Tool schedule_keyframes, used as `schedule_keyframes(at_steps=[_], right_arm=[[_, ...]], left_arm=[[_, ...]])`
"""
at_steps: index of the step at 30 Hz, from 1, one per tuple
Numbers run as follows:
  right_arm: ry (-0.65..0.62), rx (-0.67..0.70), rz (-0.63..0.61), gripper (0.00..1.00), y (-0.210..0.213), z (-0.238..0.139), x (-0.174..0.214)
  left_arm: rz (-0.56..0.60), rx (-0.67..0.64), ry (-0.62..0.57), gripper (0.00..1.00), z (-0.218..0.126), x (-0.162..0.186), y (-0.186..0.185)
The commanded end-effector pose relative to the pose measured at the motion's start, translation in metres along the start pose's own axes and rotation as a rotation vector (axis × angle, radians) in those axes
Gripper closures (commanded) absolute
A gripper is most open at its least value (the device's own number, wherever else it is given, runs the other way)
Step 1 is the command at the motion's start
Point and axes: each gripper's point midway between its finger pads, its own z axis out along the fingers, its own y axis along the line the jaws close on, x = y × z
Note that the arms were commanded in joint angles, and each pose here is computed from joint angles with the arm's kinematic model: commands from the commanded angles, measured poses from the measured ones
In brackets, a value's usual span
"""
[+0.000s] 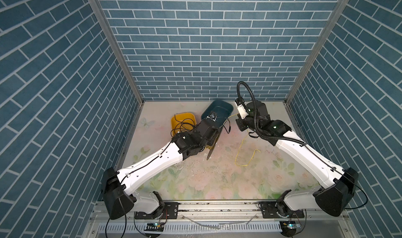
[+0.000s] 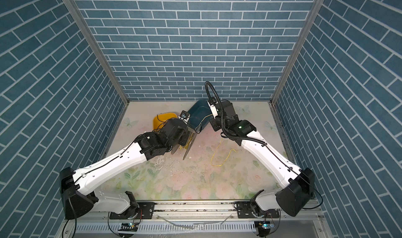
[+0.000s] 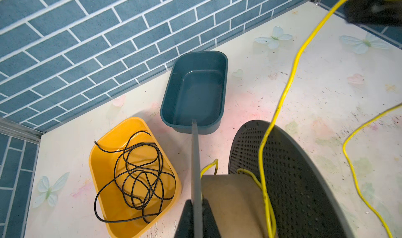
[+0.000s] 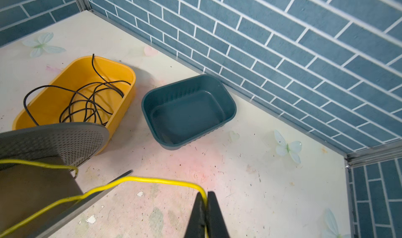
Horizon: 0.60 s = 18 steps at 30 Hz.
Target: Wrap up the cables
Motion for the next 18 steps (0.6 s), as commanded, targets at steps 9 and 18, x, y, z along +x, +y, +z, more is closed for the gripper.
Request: schedule_keyframes(at_steps=[9, 18], right_arm=[[0.07, -0.137, 0.2, 1.0, -0.008, 0.063, 0.046], [0.152, -0.345, 0.287, 1.0, 0.035, 0.086, 0.081]], left_arm=[[-0.033, 0.088, -0.007, 1.0, -0.033, 0.001, 0.01], [-0.136, 0.126, -0.057, 1.0, -0.041, -0.01, 0.023]])
